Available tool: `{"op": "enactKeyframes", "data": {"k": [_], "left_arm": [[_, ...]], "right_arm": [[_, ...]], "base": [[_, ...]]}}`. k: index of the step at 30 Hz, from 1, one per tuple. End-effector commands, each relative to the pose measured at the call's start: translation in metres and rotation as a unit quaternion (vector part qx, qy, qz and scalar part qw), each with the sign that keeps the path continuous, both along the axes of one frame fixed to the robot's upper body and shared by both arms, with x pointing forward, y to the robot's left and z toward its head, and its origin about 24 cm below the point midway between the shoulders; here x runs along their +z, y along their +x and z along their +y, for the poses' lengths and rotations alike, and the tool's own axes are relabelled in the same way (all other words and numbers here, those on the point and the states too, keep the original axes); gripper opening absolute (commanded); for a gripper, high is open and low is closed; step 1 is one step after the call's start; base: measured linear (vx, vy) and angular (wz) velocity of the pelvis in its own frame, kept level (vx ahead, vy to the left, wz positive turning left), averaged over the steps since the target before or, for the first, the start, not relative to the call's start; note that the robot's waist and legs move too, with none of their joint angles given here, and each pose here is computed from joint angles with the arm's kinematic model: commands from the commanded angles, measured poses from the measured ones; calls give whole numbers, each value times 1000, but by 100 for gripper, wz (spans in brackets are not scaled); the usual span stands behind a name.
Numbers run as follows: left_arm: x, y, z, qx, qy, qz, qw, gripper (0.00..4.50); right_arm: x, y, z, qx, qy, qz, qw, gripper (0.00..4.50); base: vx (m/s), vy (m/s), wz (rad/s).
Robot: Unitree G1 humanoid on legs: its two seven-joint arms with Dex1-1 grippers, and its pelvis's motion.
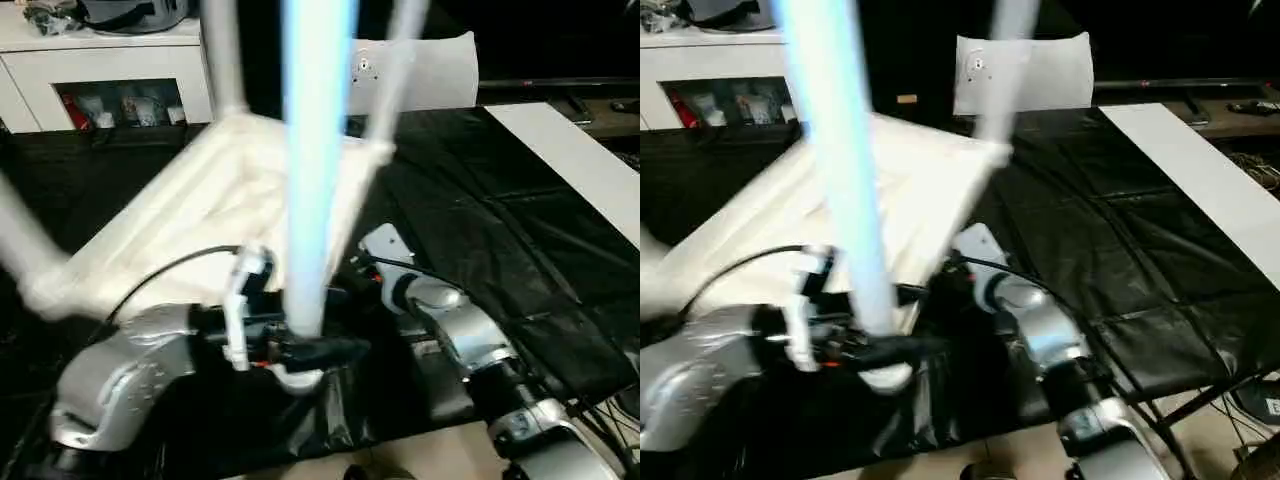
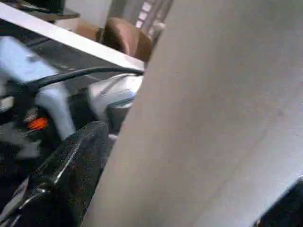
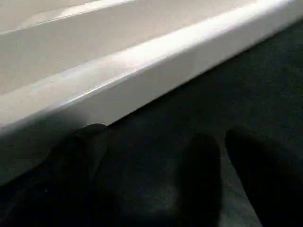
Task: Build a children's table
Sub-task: Rotate table base
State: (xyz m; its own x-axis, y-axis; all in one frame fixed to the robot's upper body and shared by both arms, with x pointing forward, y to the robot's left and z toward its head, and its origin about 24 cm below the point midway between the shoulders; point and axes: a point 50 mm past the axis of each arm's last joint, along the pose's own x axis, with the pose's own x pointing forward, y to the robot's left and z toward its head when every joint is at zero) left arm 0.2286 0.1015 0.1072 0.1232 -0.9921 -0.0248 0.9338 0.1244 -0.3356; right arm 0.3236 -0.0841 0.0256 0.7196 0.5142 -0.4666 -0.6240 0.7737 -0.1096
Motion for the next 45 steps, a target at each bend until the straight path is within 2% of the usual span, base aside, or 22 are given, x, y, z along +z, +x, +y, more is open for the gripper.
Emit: {"op": "enactKeyframes", "data": {"k": [1, 2, 5, 6, 8, 9, 11, 14, 17, 21, 26, 29, 30, 31, 33, 37, 38, 42, 43, 45], "left_arm": [[2, 7, -16, -4, 7, -28, 1000, 446], [0, 18, -19, 28, 27, -51, 998, 446], [-5, 35, -22, 77, 65, -89, 991, 446], [-5, 35, -22, 77, 65, -89, 991, 446], [-8, 52, -21, 135, 90, -117, 980, 446], [-8, 55, -20, 145, 92, -125, 977, 446], [-7, 55, -17, 147, 92, -129, 976, 446], [-5, 52, -6, 149, 85, -129, 977, 446], [-7, 48, 0, 147, 90, -130, 976, 446], [-24, 32, 19, 121, 152, -142, 971, 446], [-30, 23, 32, 88, 161, -124, 975, 420], [-34, 21, 49, 71, 185, -121, 973, 402], [-34, 21, 49, 71, 185, -121, 973, 390], [-35, 21, 55, 58, 204, -122, 970, 372], [-37, 22, 59, 51, 216, -124, 967, 365], [-39, 24, 72, 18, 251, -129, 959, 333], [-39, 24, 72, 17, 252, -129, 959, 313], [-43, 33, 76, 17, 273, -143, 951, 292], [-45, 34, 77, 15, 277, -144, 950, 269], [-46, 34, 77, 14, 280, -144, 949, 251]], "right_arm": [[9, 3, 17, 36, 17, -20, 999, 450], [7, 5, 12, 23, 15, -23, 999, 450], [5, 6, 3, 4, 11, -25, 1000, 450], [5, 6, 3, 4, 11, -25, 1000, 450], [1, 6, -16, -48, 16, -32, 998, 450], [1, 6, -24, -65, 15, -41, 997, 450], [2, 5, -31, -74, 9, -54, 996, 450], [2, -1, -48, -92, 49, -48, 993, 450], [3, -5, -58, -101, 61, -53, 992, 450], [13, -13, -77, -116, 99, -69, 986, 450], [25, -22, -80, -86, 131, -78, 985, 450], [34, -39, -77, -12, 141, -67, 988, 450], [34, -39, -77, -12, 141, -67, 988, 450], [37, -45, -75, 17, 139, -66, 988, 450], [38, -49, -73, 33, 140, -64, 988, 450], [43, -67, -69, 102, 144, -37, 984, 450], [43, -68, -69, 104, 145, -36, 983, 450], [46, -77, -69, 135, 143, -23, 980, 450], [46, -78, -68, 140, 141, -23, 980, 450], [46, -78, -68, 143, 140, -23, 979, 450]], "base": [[0, 0, 0], [0, 0, 0], [0, 0, 0], [0, 0, 0], [0, 0, 0], [0, 0, 0], [0, 0, 0], [0, 0, 0], [0, 0, 0], [0, 0, 0], [0, 0, 0], [0, 0, 0], [0, 0, 0], [0, 0, 0], [0, 0, 0], [0, 0, 0], [0, 0, 0], [0, 0, 0], [0, 0, 0], [0, 0, 0]]}}
